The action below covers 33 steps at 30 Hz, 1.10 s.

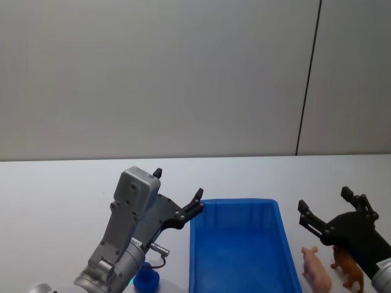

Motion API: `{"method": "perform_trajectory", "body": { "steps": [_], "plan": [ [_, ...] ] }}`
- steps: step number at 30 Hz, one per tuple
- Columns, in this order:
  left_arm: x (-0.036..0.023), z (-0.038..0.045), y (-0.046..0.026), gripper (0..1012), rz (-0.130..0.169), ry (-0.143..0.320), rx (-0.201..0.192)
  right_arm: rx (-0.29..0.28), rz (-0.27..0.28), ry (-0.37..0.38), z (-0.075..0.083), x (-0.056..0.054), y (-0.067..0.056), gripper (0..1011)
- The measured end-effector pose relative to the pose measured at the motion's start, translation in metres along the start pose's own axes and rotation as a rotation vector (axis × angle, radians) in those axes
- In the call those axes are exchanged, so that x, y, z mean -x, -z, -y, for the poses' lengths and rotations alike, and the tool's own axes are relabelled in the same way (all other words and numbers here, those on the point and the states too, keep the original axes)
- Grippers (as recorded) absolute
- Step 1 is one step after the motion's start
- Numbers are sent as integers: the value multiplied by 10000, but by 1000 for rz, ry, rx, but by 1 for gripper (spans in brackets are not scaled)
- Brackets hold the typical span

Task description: Pick up the two dolls from the table and place them into the box.

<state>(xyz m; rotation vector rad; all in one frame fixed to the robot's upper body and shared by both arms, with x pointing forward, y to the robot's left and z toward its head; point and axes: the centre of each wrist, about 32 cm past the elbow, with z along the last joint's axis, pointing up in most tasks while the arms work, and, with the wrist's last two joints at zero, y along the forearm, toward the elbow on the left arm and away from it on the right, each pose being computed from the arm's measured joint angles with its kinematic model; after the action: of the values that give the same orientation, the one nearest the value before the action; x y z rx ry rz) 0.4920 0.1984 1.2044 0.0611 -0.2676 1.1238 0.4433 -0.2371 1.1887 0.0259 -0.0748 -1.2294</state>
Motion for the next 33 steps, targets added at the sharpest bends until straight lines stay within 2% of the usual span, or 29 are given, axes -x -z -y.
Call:
{"method": "perform_trajectory", "body": {
  "steps": [33],
  "plan": [
    [0,0,0,1001,0,0,0,0,0,0,0,0,0,1001]
  ]
}}
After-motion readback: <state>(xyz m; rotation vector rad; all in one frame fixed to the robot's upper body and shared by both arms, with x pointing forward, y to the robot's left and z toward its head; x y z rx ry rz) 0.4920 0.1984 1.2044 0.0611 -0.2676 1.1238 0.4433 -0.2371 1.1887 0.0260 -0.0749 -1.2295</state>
